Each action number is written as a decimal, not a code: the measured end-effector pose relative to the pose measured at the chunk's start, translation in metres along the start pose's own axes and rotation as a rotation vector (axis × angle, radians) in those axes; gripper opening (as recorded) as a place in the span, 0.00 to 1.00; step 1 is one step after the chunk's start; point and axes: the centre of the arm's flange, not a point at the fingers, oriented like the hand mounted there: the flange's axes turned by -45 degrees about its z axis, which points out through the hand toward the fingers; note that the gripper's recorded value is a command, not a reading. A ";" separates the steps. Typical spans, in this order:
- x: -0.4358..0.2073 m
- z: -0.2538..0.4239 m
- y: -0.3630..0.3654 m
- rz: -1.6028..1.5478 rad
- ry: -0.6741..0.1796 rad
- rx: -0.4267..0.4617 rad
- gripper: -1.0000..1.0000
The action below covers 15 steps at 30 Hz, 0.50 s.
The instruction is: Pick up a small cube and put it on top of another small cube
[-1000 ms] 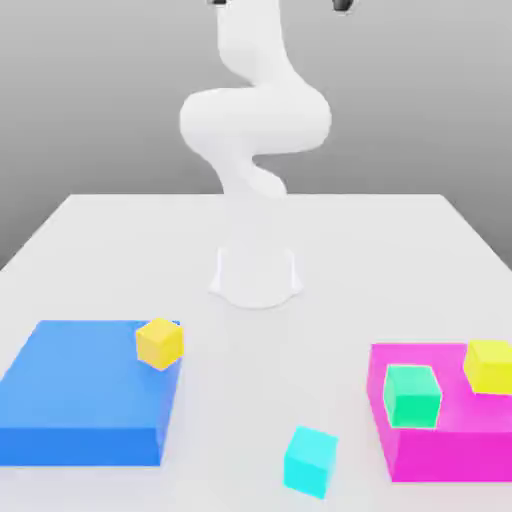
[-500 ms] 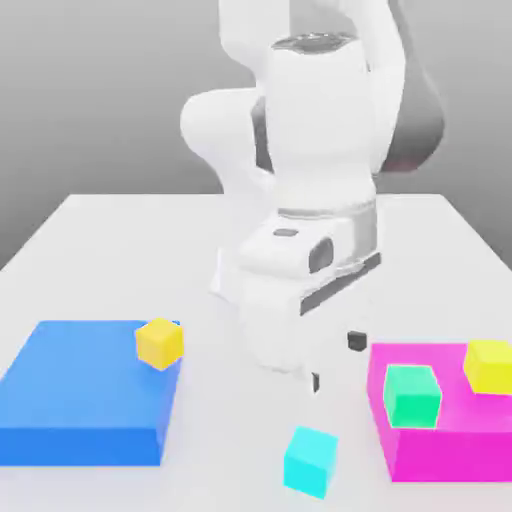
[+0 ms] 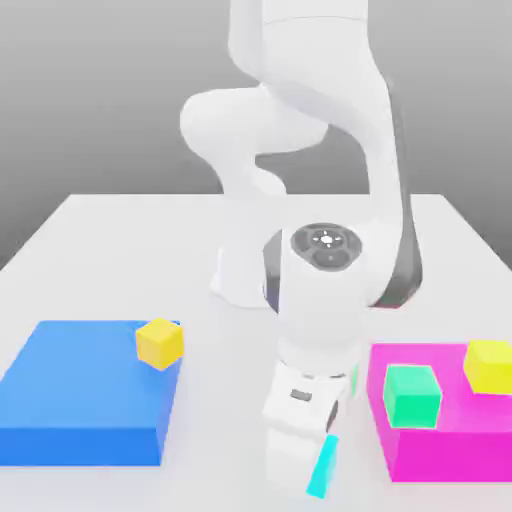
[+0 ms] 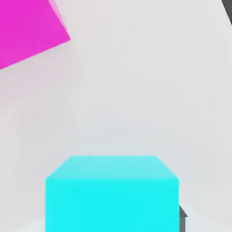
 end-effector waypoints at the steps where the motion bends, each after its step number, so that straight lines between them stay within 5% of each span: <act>1: 0.000 -0.004 0.000 -0.001 0.000 -0.001 0.00; 7: 0.003 -0.061 0.005 0.006 -0.002 0.004 0.00; 15: 0.085 -0.156 -0.010 -0.098 -0.004 0.047 0.00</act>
